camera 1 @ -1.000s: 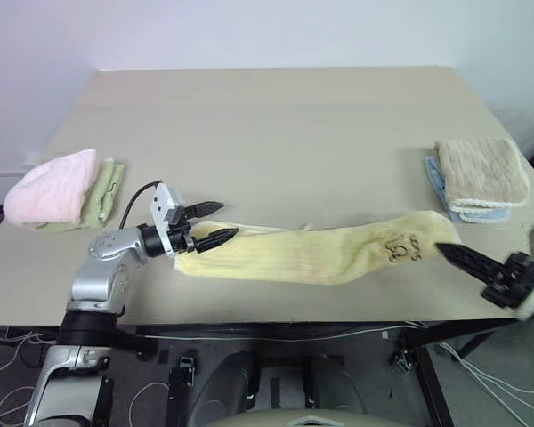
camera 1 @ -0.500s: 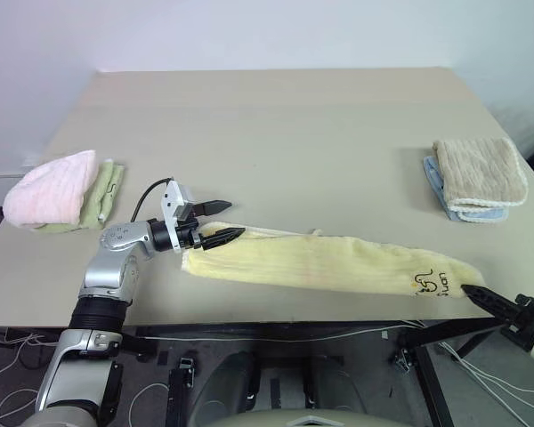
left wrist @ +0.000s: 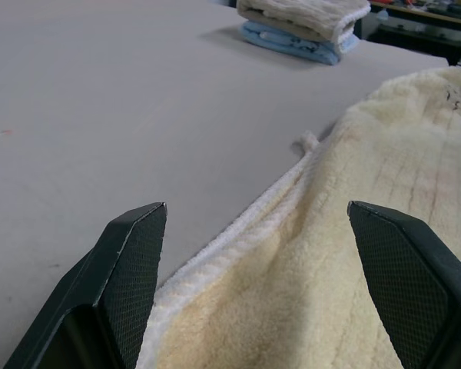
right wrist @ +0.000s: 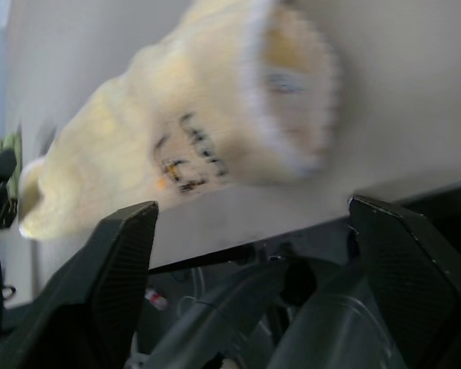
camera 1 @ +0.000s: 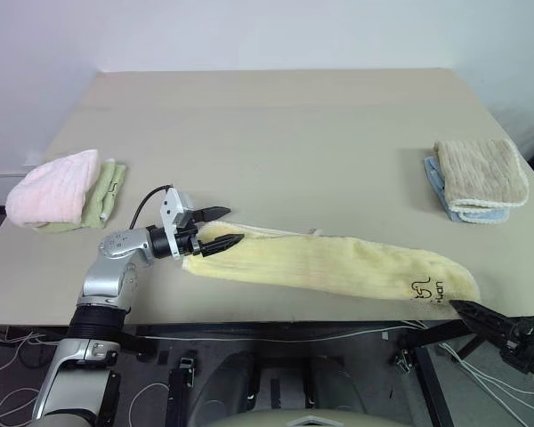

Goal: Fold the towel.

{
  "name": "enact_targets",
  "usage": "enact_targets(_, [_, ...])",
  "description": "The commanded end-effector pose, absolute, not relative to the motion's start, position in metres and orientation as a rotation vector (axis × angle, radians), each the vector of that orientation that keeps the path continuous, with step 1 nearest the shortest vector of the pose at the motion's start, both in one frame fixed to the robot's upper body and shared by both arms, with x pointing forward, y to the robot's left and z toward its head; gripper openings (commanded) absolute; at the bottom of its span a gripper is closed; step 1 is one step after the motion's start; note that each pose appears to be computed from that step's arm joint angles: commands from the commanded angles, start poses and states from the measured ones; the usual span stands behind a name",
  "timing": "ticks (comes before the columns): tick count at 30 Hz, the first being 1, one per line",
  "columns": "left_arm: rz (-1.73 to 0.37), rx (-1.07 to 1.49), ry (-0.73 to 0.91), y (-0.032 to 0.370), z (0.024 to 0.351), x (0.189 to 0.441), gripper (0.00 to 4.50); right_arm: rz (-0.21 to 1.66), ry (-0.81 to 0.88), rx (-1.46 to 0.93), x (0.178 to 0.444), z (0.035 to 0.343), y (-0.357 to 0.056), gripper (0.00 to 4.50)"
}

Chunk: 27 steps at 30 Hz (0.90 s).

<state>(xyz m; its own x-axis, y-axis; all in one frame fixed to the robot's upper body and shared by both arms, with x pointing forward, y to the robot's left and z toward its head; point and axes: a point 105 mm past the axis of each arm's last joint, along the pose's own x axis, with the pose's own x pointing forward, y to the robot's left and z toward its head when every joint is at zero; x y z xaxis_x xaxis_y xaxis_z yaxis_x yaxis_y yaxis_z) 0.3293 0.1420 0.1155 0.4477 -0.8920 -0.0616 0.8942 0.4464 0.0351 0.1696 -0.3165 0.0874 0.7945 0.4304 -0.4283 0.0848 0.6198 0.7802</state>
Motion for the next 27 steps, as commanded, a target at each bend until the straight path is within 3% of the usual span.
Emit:
enact_targets(1, [-1.101, 0.081, -0.024, 0.141, 0.128, 0.329, 3.96, 0.169, 0.583, 0.963, 0.178, 0.093, -0.326, 3.98])
enact_targets(14, [-1.107, 0.074, -0.017, 0.14, 0.127, 0.328, 3.96, 0.148, 0.538, 1.079, 0.189, 0.081, -0.307, 3.98])
enact_targets(17, [-1.106, 0.074, -0.017, 0.14, 0.127, 0.329, 3.96, 0.127, 0.53, 1.079, 0.19, 0.077, -0.307, 3.37])
enact_targets(20, [-1.106, 0.075, -0.017, 0.14, 0.127, 0.328, 3.96, 0.109, 0.535, 1.066, 0.189, 0.075, -0.307, 2.39])
enact_targets(27, [-1.101, 0.075, -0.025, 0.14, 0.127, 0.329, 3.96, 0.067, 0.504, 0.984, 0.193, 0.075, -0.315, 2.39])
